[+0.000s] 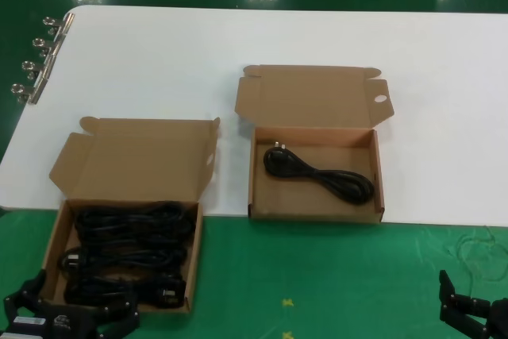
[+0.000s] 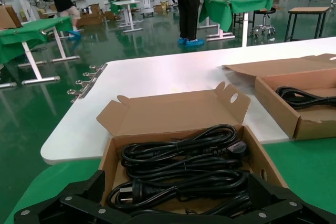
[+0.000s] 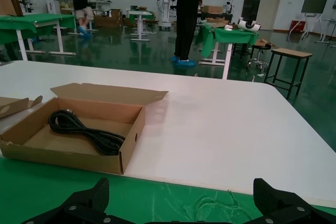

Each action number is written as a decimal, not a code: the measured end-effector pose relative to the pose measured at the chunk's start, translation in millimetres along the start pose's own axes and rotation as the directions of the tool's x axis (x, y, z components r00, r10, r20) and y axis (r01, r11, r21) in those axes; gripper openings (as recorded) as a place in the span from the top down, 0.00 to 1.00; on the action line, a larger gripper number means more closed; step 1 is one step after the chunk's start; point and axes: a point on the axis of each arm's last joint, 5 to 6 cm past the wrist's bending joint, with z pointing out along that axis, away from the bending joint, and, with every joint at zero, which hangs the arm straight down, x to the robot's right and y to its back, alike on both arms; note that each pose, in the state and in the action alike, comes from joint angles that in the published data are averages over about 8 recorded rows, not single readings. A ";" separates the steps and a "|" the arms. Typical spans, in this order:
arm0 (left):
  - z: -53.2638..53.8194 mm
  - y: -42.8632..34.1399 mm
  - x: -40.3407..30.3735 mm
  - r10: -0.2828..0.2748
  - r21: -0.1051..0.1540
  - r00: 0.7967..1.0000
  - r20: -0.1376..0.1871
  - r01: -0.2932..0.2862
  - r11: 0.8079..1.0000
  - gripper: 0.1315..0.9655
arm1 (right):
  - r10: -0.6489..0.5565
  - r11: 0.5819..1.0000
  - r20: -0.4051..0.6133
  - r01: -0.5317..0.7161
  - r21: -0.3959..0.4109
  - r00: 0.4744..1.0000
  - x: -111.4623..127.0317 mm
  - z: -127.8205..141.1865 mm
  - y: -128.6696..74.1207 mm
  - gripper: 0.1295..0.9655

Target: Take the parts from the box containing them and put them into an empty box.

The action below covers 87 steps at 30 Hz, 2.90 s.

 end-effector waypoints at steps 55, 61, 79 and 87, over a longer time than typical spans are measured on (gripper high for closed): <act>0.0 0.0 0.0 0.000 0.000 1.000 0.000 0.000 1.000 0.00 | 0.000 1.000 0.000 0.000 0.000 1.000 0.0 0.0 0.0 0.00; 0.0 0.0 0.0 0.000 0.000 1.000 0.000 0.000 1.000 0.00 | 0.000 1.000 0.000 0.000 0.000 1.000 0.0 0.0 0.0 0.00; 0.0 0.0 0.0 0.000 0.000 1.000 0.000 0.000 1.000 0.00 | 0.000 1.000 0.000 0.000 0.000 1.000 0.0 0.0 0.0 0.00; 0.0 0.0 0.0 0.000 0.000 1.000 0.000 0.000 1.000 0.00 | 0.000 1.000 0.000 0.000 0.000 1.000 0.0 0.0 0.0 0.00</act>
